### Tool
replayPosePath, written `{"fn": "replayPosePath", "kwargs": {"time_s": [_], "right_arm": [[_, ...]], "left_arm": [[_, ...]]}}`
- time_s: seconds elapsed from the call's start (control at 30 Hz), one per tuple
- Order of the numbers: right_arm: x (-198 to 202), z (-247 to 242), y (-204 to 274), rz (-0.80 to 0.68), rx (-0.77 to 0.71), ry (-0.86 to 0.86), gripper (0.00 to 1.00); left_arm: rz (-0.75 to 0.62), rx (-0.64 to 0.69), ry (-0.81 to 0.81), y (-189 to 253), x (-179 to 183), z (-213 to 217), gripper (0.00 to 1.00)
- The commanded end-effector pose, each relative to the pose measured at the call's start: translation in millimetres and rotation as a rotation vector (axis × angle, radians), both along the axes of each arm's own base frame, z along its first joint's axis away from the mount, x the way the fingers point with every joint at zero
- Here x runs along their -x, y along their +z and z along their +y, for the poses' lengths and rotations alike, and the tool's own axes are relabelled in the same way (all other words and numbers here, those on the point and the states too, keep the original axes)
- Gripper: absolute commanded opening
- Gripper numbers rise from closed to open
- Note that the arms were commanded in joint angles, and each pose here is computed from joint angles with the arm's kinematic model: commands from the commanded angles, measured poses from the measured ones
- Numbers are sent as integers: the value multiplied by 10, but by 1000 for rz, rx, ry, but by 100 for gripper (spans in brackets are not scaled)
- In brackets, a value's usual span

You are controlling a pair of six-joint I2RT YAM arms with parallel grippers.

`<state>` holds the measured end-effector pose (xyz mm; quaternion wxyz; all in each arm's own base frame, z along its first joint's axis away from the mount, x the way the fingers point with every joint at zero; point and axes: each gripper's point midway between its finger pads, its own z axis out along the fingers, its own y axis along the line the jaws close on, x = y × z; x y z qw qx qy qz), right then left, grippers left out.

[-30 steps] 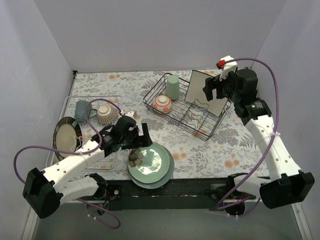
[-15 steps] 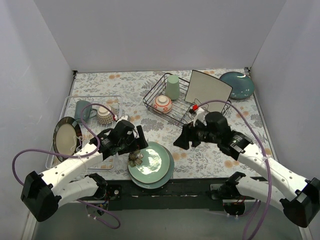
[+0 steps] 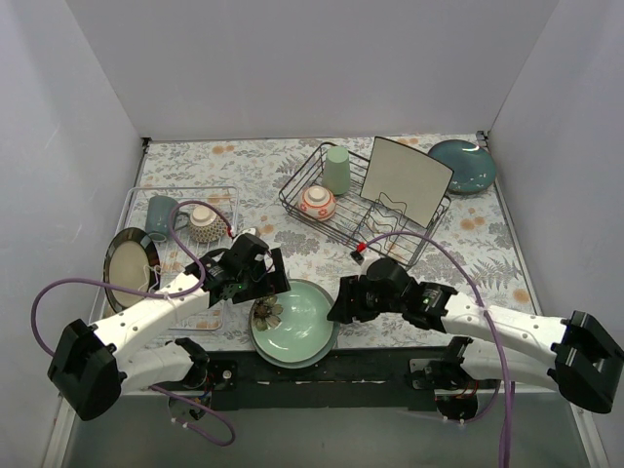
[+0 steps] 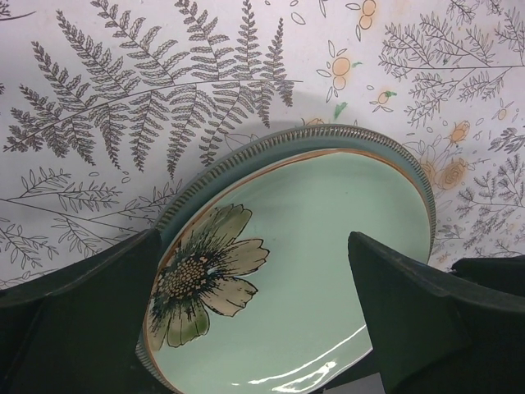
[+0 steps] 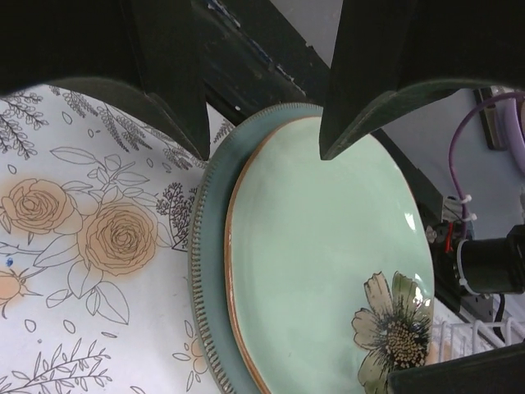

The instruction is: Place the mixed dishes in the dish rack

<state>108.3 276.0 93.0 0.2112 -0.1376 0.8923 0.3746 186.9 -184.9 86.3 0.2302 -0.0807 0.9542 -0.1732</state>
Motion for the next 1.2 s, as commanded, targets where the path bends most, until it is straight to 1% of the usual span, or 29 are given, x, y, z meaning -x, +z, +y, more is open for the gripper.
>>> {"fn": "replayPosePath", "kwargs": {"time_s": [0.0,0.13,0.53,0.77,0.83,0.9,0.97,1.0,1.07,1.17], "right_arm": [[-120,198,110,-20,-89,-70,61],[-111,240,55,-11,-85,-71,57],[-60,224,-208,42,-18,-93,51],[-46,238,-326,60,-1,-91,49],[-30,253,-363,69,2,-87,47],[-6,218,-415,85,25,-96,41],[-63,150,-459,74,62,-136,26],[-81,129,-458,72,75,-151,13],[-112,-9,-518,63,135,-194,1],[-133,-96,-498,43,150,-219,1]], "left_arm": [[-18,29,-27,80,-19,-69,98],[-21,45,-31,92,-3,-81,98],[8,72,-44,-30,115,-75,98],[19,76,-50,-123,150,-74,98],[18,79,-48,-131,147,-77,98],[34,97,-64,-132,188,-109,98],[27,101,-61,-109,179,-111,98],[24,107,-61,-92,177,-117,98],[16,112,-63,-64,166,-125,98],[3,116,-65,-14,140,-139,98]]}}
